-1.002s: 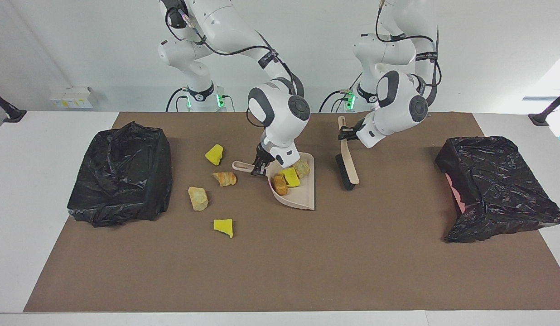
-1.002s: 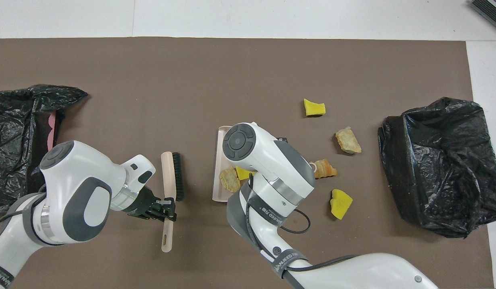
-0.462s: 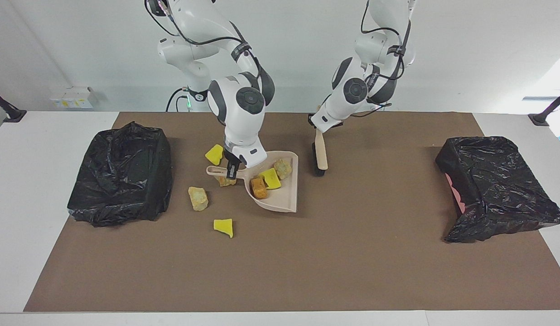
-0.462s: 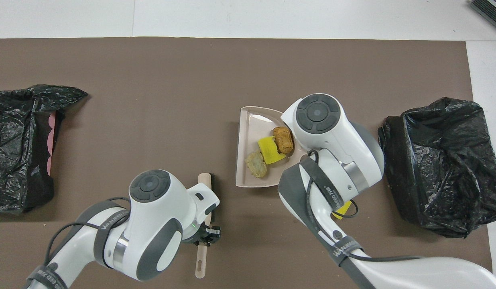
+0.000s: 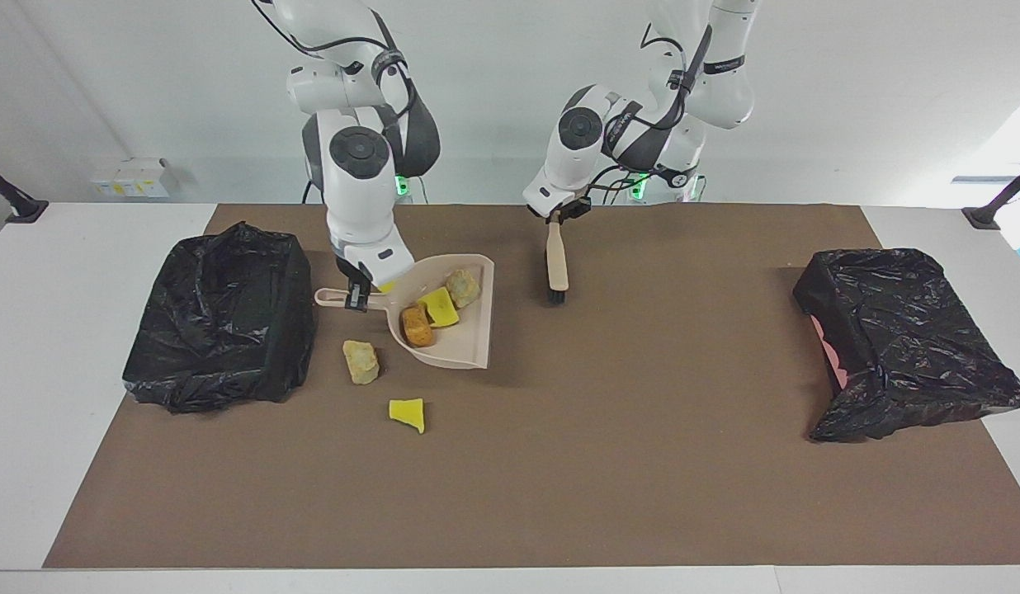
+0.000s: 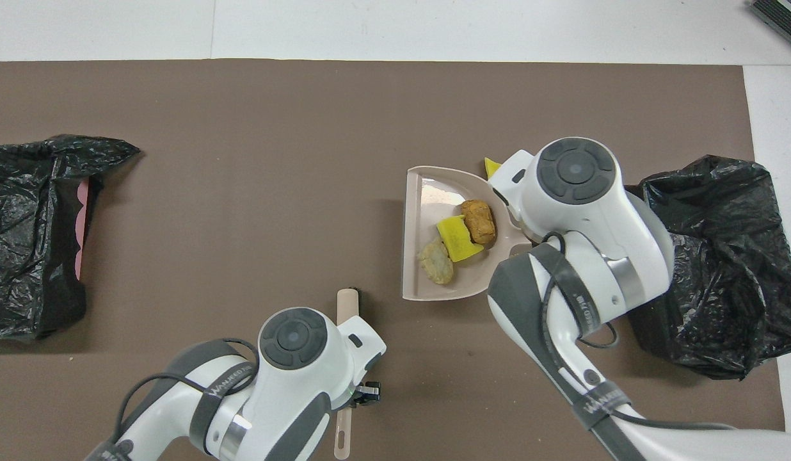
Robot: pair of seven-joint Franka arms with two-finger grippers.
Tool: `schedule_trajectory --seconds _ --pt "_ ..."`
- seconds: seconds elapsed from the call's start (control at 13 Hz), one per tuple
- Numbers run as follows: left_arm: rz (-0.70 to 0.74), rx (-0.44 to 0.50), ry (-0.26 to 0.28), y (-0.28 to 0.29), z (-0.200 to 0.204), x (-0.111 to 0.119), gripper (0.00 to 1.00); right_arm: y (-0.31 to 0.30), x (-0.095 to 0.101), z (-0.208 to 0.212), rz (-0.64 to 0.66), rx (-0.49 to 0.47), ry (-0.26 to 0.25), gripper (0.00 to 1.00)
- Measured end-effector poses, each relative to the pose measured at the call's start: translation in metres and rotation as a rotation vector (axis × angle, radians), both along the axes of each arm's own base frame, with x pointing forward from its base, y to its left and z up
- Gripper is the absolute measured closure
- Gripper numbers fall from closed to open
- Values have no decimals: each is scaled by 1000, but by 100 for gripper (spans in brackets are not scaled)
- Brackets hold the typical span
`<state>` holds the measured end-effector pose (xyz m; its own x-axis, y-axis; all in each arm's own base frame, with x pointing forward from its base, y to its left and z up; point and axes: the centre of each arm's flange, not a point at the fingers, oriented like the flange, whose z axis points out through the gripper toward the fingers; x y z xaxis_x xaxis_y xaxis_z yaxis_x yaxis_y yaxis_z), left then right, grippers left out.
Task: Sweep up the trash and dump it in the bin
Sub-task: 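Carry the loaded dustpan with the right gripper over the nearby trash bag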
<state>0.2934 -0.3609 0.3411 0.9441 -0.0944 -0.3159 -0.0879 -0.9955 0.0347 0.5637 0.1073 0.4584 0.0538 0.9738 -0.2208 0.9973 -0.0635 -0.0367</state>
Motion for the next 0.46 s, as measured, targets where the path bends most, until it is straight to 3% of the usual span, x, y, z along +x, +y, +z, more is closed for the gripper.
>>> schedule_trajectory --seconds 0.31,0.46 --pt "19 4 -3 8 -7 4 69 -64 -23 43 -31 -3 3 69" --pt "33 4 -4 12 -7 8 46 -99 -40 58 -46 -3 0 69"
